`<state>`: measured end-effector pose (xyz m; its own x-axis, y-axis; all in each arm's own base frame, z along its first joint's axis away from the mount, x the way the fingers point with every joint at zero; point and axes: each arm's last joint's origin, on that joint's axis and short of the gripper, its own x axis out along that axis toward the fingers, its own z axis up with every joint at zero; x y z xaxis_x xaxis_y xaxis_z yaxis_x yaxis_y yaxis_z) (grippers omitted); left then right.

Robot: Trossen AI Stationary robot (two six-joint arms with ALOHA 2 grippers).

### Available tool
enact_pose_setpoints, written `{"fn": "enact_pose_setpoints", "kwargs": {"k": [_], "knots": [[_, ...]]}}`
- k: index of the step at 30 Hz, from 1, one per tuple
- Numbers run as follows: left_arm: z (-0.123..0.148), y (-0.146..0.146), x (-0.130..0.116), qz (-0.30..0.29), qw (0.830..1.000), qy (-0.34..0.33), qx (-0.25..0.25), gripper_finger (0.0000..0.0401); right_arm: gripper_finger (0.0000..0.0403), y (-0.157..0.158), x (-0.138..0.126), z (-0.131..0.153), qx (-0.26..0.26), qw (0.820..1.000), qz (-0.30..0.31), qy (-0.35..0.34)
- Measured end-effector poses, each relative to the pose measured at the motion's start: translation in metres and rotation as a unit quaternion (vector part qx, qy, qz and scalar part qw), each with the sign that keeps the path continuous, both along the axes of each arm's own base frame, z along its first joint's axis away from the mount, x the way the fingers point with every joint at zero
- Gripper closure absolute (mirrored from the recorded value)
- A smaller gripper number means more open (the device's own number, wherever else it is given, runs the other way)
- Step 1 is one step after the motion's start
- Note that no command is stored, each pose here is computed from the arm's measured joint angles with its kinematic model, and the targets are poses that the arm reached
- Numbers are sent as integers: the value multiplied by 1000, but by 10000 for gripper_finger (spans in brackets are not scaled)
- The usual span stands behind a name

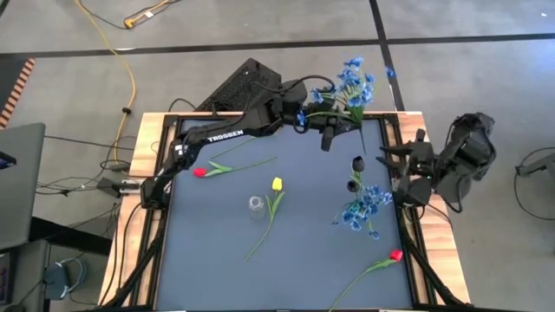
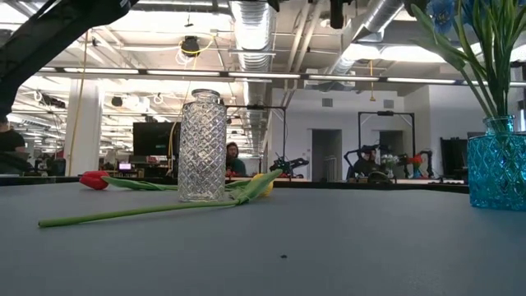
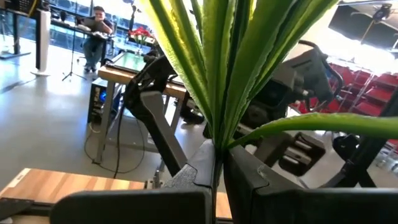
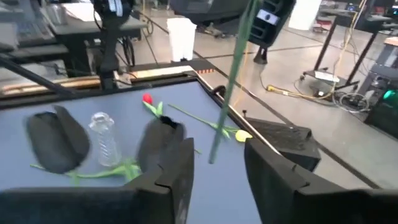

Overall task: Sort flowers into vase by color
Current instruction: Put the blue flowers into the blue vase

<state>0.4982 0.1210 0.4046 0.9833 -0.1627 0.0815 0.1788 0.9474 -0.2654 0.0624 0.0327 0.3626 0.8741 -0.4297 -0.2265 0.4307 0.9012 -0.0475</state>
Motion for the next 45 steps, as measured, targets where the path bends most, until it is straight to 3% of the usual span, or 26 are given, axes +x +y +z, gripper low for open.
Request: {"fn": "enact_pose_setpoints", "kwargs": {"k": [3,9,21,32,38,45], "knots": [[0,-1,0,-1,1000,-1,1,399,195,7,8,1,-8,1000,-6,-11],[0,-4,1,7,1000,-1,15,399,147,3,18,8,-46,996,-75,-24],[0,-7,2,29,999,-3,26,399,143,-17,45,35,-59,996,-61,-37],[-1,-8,3,28,999,-1,26,399,145,-50,61,29,-52,996,-72,6],[-4,-7,3,39,998,14,39,399,206,-55,64,27,-61,996,-65,22],[-6,-5,3,75,996,24,49,388,353,-58,64,27,-66,995,-66,27]]}}
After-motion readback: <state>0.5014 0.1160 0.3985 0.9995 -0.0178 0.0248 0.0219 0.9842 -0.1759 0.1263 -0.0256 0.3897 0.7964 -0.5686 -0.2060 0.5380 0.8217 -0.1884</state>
